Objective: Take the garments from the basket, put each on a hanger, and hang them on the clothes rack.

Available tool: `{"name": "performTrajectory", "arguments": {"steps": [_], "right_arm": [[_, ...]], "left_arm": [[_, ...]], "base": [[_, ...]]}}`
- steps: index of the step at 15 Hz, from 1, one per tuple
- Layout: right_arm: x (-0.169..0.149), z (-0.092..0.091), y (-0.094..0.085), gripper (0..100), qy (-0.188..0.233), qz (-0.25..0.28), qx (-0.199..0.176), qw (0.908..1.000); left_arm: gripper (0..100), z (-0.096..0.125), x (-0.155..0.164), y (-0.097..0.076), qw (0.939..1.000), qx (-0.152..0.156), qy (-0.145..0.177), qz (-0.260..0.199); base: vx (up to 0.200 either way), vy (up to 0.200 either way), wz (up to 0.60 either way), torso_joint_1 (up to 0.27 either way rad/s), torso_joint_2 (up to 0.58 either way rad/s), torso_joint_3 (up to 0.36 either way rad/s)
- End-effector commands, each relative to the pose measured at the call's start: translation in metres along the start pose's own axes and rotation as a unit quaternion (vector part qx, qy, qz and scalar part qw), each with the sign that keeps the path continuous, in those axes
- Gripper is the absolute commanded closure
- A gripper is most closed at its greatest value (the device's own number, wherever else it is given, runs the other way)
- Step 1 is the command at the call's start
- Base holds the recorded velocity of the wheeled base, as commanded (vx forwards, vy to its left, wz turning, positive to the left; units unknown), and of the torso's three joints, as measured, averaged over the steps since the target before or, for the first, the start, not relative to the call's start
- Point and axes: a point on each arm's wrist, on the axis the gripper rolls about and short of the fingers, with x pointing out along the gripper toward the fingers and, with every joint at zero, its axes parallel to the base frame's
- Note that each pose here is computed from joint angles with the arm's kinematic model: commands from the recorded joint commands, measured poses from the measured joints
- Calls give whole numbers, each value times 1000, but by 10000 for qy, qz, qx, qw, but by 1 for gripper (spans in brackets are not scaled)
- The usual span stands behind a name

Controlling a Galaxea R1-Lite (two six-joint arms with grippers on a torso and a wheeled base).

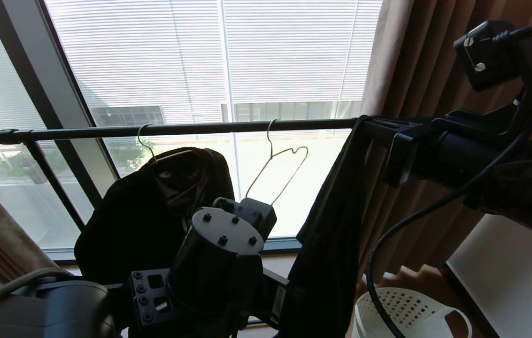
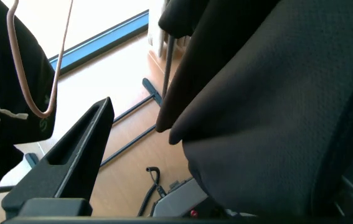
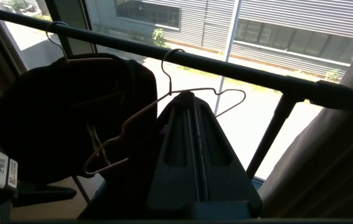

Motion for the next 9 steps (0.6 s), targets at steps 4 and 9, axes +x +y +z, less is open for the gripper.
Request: {"name": "performTrajectory", "arguments": {"steps": [4, 9], "right_arm": [[10, -1, 3, 100, 31, -5, 41, 10000], [16, -5, 5, 100, 112, -6, 63, 9999]], "left_arm": [[0, -3, -4, -6, 9999, 54, 12, -111], [0, 2, -13, -8, 9997, 52, -111, -204]], "base": [[0, 0, 0, 0, 0, 0], [0, 0, 0, 0, 0, 0]]}}
